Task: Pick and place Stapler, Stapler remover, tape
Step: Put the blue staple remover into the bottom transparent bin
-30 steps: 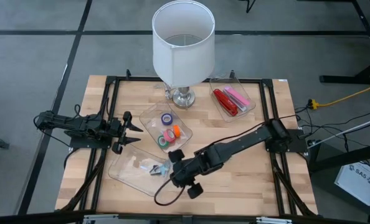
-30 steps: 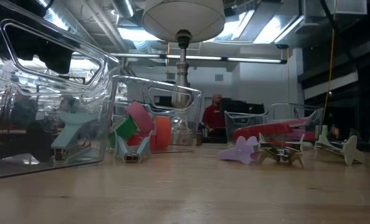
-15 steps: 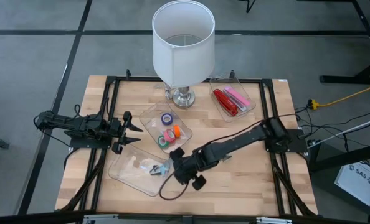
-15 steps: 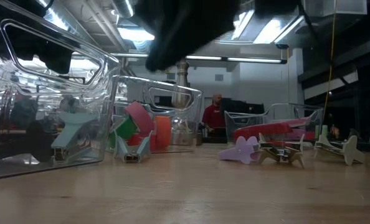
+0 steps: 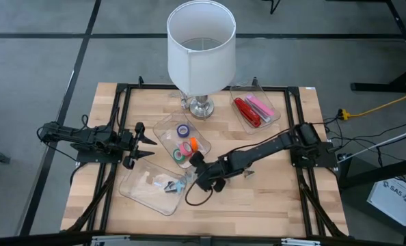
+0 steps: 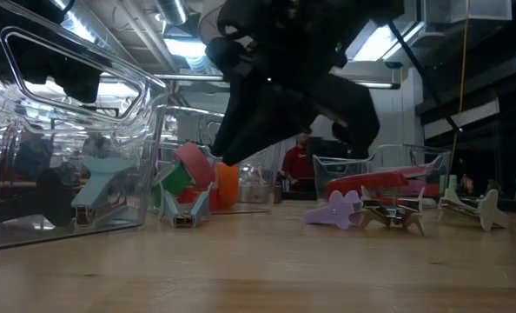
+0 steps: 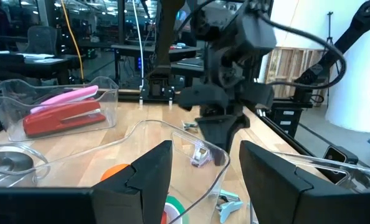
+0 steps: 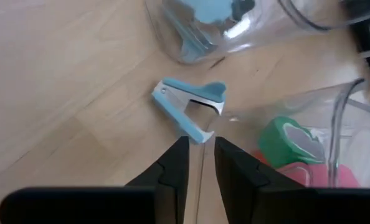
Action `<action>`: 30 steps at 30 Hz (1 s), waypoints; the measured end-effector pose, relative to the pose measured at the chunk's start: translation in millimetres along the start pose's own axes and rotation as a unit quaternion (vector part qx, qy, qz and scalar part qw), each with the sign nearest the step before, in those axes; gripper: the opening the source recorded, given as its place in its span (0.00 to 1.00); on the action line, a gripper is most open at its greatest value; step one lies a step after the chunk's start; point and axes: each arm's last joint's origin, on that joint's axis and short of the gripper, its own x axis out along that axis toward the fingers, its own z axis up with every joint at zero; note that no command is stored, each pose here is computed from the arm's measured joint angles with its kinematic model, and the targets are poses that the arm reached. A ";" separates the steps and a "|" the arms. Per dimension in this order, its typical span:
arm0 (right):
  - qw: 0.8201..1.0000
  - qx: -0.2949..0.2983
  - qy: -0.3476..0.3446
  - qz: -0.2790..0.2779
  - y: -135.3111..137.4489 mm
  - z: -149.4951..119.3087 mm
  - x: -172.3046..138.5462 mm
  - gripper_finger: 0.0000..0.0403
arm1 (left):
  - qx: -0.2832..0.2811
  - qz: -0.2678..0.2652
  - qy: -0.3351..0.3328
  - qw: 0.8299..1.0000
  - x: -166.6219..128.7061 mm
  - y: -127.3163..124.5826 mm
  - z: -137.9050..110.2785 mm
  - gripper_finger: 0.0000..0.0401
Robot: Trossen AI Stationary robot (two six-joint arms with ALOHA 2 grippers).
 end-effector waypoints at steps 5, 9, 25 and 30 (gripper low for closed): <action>1.000 0.007 -0.013 -0.006 1.4 -6.3 5.7 0.26 | 0.000 0.000 0.000 1.000 0.0 0.0 0.0 0.46; 1.000 0.007 -0.014 -0.006 1.6 -6.2 5.7 0.39 | 0.000 0.000 0.000 1.000 0.0 0.0 -0.1 0.46; 0.998 -0.044 0.010 -0.045 9.8 -9.6 35.1 0.46 | 0.000 0.000 0.000 1.000 0.0 0.0 -0.1 0.46; 0.998 -0.045 0.013 -0.048 13.1 -11.3 43.5 0.36 | 0.000 0.000 0.000 1.000 0.0 0.0 0.0 0.46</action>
